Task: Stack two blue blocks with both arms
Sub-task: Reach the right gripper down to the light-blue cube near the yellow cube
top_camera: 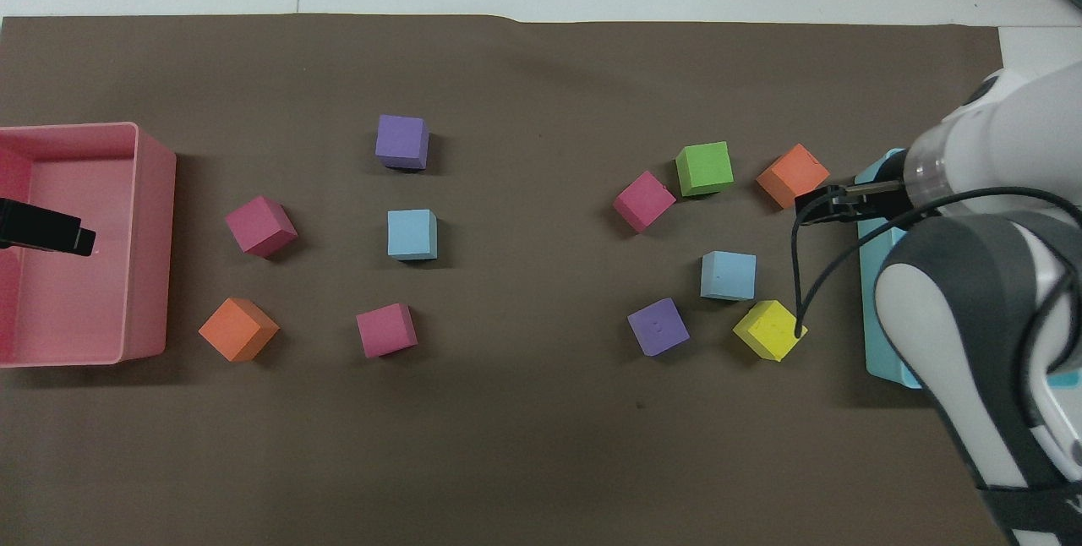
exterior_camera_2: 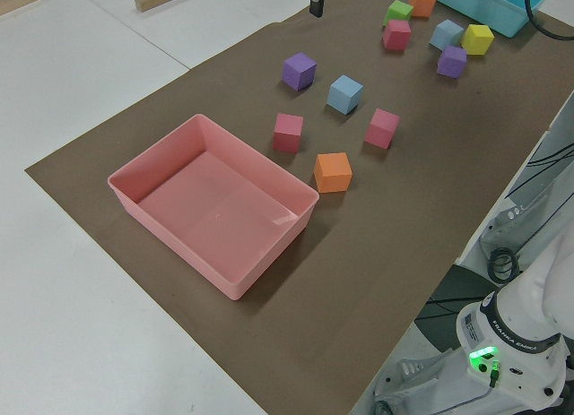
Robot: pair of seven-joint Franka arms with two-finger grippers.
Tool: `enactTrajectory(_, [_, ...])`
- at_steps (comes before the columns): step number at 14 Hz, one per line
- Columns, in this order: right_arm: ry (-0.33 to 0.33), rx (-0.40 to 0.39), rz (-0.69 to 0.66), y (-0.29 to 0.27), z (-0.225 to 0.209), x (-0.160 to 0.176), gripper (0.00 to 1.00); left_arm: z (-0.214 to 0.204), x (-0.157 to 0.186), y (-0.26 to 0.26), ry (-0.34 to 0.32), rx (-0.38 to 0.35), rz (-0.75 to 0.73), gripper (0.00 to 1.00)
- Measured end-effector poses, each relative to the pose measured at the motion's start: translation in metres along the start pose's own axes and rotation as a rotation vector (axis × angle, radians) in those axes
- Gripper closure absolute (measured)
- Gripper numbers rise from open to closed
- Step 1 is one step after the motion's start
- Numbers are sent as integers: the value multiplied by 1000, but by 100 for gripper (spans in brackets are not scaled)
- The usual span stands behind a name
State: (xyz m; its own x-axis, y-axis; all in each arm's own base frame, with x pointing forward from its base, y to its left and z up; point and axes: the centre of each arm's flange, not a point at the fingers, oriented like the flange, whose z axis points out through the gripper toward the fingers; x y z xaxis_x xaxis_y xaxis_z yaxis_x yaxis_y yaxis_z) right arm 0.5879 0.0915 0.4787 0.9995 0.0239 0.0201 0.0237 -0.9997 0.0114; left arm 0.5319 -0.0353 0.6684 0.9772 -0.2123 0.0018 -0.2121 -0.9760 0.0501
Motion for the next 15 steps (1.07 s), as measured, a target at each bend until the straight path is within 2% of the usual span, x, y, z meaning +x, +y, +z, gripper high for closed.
enactTrajectory(2, [3,0,14,-14,32,1,0,-3,0,-4,8,0,-7,0])
enactTrajectory(7, [-42,-8,38,-16,102,-26,0,-4,-2,-11,11,0,-21,0])
enactTrajectory(12, [-47,-6,66,-15,132,-42,0,-4,-2,-11,11,0,-20,0])
enactTrajectory(15, [-45,33,105,-15,149,-51,0,-4,-2,-13,11,0,-24,0])
